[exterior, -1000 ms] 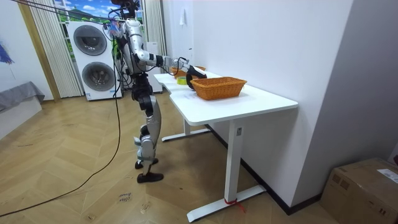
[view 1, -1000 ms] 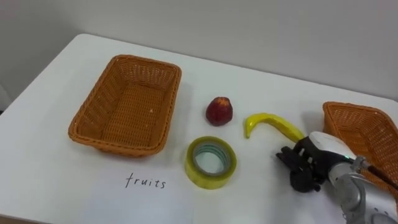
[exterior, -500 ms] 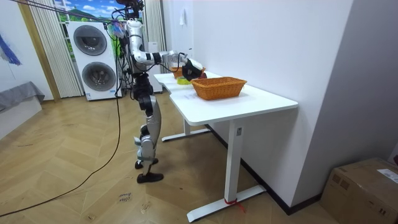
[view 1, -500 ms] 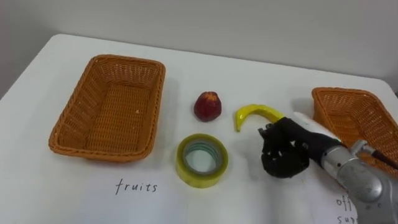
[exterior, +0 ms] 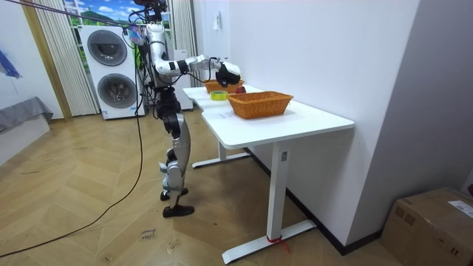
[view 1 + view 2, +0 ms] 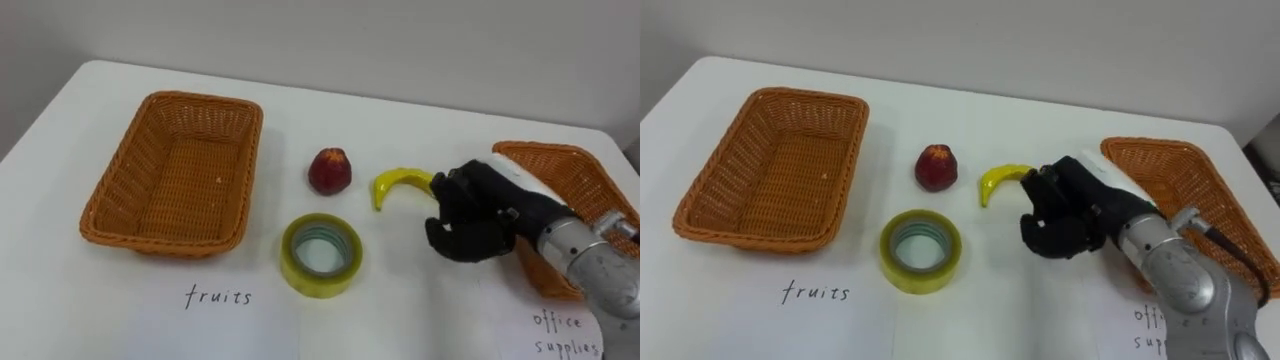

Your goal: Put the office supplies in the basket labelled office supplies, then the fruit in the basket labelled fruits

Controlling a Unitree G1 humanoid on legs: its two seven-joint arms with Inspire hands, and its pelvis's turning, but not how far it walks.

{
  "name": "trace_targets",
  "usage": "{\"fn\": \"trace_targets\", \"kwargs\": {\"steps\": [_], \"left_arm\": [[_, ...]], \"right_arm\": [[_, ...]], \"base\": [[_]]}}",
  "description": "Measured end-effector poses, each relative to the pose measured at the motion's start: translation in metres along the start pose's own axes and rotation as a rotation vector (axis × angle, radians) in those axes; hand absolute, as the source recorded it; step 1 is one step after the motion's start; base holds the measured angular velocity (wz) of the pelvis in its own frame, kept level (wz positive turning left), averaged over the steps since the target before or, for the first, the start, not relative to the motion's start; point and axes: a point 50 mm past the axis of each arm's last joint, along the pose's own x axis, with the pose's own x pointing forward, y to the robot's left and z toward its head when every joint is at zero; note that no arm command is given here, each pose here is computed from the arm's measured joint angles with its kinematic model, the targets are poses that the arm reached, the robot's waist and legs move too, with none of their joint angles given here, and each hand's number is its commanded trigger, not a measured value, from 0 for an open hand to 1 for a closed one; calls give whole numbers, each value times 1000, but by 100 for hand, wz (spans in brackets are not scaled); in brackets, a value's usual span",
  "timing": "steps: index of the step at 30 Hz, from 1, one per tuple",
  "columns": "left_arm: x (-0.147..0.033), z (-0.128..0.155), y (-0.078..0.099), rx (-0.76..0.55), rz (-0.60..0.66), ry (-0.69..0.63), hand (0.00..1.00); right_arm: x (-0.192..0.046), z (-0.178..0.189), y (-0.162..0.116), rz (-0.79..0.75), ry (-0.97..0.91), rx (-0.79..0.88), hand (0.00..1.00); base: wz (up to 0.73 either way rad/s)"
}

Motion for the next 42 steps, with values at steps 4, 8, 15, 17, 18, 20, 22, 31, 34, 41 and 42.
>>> {"fn": "trace_targets", "kwargs": {"steps": [4, 8, 15, 17, 18, 20, 22, 31, 34, 41, 42], "left_arm": [[0, -1, 0, -34, 5, -5, 0], [0, -3, 0, -80, 13, 3, 0], [-1, -7, 3, -110, 26, 16, 0], [-1, -7, 3, -110, 24, 16, 0], [-1, -7, 3, -110, 24, 17, 0], [-1, -9, 3, -115, 26, 21, 0], [-1, -10, 3, -117, 26, 23, 0], [-2, -16, 3, -130, 19, 43, 0], [-2, -16, 2, -131, 10, 46, 0], [-2, -15, 3, -135, 0, 43, 0], [-2, -15, 3, -136, 0, 42, 0]], "right_arm": [[-3, 0, -10, -99, -21, 9, 100], [-6, -1, -19, -175, -33, 18, 100], [-13, -3, -36, -327, -33, 20, 100], [-15, -6, -41, -370, -25, 21, 100], [-16, -6, -42, -381, -22, 21, 100], [-16, -11, -44, -420, -13, 44, 100], [-14, -17, -43, -436, 0, 81, 100], [-17, -31, -47, -514, 52, 125, 100], [-19, -33, -49, -547, 60, 129, 100], [-19, -41, -47, -573, 100, 137, 100], [-19, -42, -47, -575, 101, 138, 100]], "base": [[0], [0], [0], [0], [0], [0], [0], [0], [0], [0], [0]]}}
